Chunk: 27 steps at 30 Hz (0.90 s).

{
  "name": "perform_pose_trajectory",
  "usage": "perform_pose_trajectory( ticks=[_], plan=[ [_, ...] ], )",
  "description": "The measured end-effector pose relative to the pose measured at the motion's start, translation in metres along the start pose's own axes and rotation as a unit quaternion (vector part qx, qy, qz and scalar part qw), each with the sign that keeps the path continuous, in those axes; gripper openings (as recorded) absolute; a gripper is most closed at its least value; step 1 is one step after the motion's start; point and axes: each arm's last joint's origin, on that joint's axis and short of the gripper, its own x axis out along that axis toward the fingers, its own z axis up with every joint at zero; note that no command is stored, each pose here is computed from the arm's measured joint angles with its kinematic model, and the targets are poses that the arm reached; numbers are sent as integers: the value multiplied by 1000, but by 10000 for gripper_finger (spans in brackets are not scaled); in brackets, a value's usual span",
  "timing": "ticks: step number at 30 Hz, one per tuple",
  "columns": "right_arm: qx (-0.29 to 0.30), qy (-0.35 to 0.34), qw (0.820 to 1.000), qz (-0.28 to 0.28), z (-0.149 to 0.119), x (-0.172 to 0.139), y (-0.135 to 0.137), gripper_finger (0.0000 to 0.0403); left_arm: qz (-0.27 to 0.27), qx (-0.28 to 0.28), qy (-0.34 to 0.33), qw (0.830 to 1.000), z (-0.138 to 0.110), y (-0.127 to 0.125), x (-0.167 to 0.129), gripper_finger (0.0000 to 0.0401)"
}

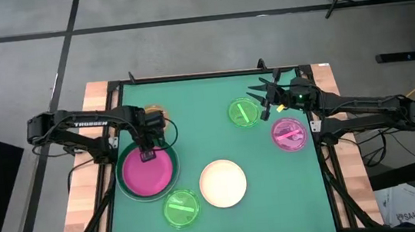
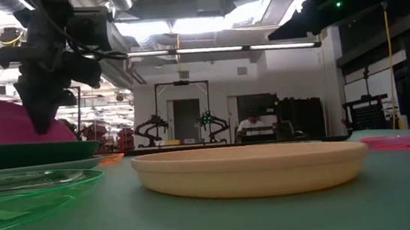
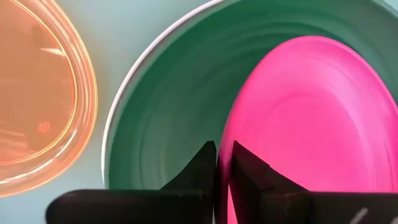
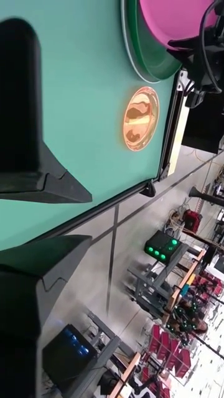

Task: Stack plastic plates
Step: Stack the pink plate on top of the green plate, then stack the light orange plate on top of the pink plate

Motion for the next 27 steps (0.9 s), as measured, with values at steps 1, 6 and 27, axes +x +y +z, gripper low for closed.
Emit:
perform_pose_trajectory(
  ticks=[1,6,27],
  plan=[
    [0,2,1000,1,0,0,0,83,1,0,-1,1000,0,0,0,24],
    [-1,7,1000,3,-1,0,1,83,6,0,-4,1000,1,0,0,31],
    [-1,7,1000,3,-1,0,1,83,45,-12,-5,999,0,3,1,102]
  ],
)
